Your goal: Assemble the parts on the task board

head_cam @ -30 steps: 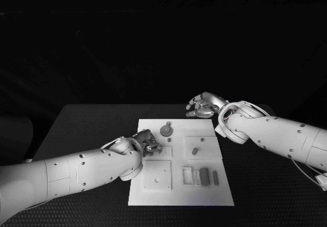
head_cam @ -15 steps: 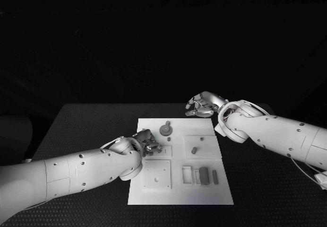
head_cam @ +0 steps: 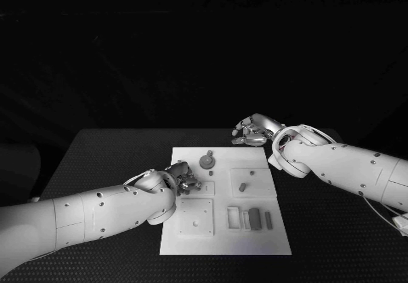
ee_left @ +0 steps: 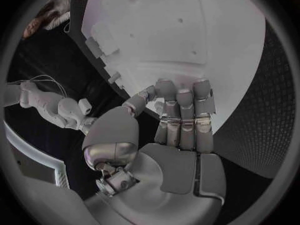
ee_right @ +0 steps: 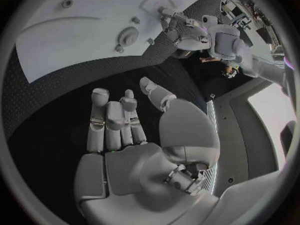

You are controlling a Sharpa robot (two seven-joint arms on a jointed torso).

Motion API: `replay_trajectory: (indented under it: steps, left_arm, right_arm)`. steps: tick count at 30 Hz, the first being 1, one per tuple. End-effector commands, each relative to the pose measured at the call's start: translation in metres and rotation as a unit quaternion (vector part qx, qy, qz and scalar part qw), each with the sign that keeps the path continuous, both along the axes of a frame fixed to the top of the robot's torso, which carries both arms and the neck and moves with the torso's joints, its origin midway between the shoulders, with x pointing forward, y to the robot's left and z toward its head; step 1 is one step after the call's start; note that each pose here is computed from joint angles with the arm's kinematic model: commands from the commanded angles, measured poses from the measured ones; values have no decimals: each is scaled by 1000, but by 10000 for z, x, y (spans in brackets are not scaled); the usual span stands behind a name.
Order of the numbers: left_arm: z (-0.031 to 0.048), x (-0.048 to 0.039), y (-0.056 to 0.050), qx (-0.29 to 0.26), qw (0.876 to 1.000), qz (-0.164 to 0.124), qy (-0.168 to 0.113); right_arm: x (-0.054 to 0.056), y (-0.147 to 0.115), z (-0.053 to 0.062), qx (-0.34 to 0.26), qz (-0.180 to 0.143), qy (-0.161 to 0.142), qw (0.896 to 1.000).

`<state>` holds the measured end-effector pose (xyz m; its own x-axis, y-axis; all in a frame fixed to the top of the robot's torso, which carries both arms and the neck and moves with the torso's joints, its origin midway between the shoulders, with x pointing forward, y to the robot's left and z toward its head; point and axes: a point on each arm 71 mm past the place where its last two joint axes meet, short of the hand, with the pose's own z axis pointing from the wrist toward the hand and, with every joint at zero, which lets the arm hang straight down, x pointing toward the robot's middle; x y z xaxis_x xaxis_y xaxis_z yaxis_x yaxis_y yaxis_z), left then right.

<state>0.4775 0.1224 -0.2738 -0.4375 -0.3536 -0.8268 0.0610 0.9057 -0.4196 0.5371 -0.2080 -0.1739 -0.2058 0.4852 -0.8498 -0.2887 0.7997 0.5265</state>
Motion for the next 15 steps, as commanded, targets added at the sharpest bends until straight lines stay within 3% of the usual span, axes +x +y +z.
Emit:
replay_trajectory:
  steps: [1,15]
  left_arm:
    - [-55,-47,-38,17,999,-19,19]
    - [-60,-14,-1,19,1000,-9,15]
  right_arm:
    - [-5,15,-6,0,8,3,1000]
    - [-6,17,-6,0,8,3,1000]
